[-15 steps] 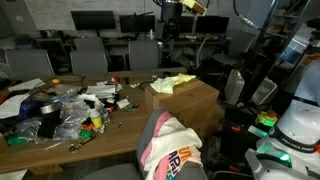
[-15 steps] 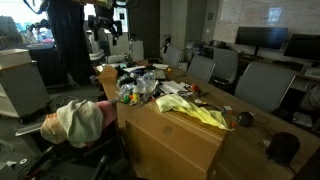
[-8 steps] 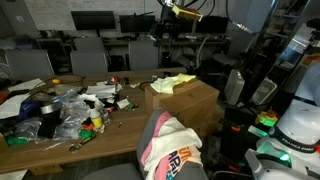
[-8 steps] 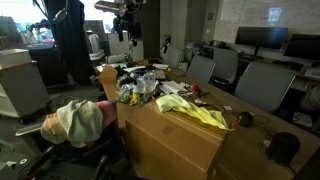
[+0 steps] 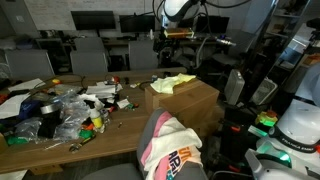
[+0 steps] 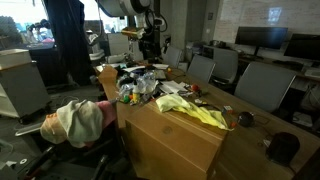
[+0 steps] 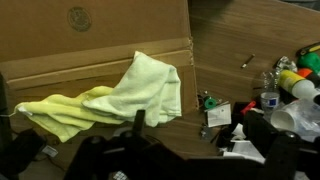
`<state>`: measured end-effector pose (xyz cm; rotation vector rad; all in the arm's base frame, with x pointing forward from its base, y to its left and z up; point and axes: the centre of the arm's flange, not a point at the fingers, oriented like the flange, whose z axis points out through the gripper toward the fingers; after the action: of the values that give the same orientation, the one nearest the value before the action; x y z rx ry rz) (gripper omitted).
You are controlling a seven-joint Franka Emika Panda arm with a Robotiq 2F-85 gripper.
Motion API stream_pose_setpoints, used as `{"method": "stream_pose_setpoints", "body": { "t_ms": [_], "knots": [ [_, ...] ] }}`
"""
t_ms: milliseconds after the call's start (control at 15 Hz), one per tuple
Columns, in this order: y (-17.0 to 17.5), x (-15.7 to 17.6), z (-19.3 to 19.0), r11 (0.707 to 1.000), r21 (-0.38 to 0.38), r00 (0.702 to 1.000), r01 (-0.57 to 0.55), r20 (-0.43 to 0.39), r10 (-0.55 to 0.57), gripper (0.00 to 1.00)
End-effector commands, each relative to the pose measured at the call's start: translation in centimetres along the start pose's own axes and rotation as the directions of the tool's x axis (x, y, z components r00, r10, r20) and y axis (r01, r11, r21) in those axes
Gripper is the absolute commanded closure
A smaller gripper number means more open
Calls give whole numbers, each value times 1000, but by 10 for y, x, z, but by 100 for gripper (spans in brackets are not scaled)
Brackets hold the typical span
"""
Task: Remove all the clothes from the top of the box and hang them on the chair
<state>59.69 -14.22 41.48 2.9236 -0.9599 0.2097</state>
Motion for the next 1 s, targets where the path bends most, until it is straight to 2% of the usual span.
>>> {"method": "stream_pose_setpoints", "body": {
  "t_ms": [0, 333, 933],
  "knots": [
    [0, 35, 22, 997, -28, 997, -73, 1, 73, 0],
    [8, 59, 63, 993, -30, 992, -118, 42, 119, 0],
    [26, 73, 169, 980, 10, 955, -196, 230, 189, 0]
  ]
}}
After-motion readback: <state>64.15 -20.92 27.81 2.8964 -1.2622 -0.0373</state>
